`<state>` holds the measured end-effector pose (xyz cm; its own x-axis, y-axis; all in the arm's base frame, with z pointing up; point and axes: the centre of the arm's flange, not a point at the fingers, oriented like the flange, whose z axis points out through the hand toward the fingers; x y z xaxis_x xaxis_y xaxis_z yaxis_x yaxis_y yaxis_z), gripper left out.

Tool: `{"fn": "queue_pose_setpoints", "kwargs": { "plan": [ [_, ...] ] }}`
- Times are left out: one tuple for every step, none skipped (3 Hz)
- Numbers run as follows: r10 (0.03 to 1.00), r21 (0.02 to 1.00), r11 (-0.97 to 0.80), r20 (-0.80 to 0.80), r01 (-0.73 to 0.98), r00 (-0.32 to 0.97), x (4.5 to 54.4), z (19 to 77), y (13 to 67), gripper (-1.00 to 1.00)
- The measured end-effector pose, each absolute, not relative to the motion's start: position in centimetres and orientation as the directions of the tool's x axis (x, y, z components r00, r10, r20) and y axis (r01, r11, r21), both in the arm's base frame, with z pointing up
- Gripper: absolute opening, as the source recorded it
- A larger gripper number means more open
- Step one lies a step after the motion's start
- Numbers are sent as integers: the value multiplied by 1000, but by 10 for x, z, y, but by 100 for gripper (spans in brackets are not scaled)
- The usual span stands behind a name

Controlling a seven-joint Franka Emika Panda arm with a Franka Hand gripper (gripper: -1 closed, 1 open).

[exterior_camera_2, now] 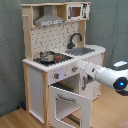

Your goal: Play with the kitchen

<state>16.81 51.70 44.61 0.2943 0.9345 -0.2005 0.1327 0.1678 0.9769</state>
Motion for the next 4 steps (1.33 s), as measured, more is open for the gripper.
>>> {"fn": "queue_pose_setpoints", "kwargs": {
  "plan": [
    [933,977,182,-206,107,295,168,436,500,100],
    [933,978,191,-207,82,294,168,427,481,100],
    [935,979,194,-202,59,291,170,420,461,100],
    [939,981,189,-191,33,285,175,414,436,100]
  ]
}}
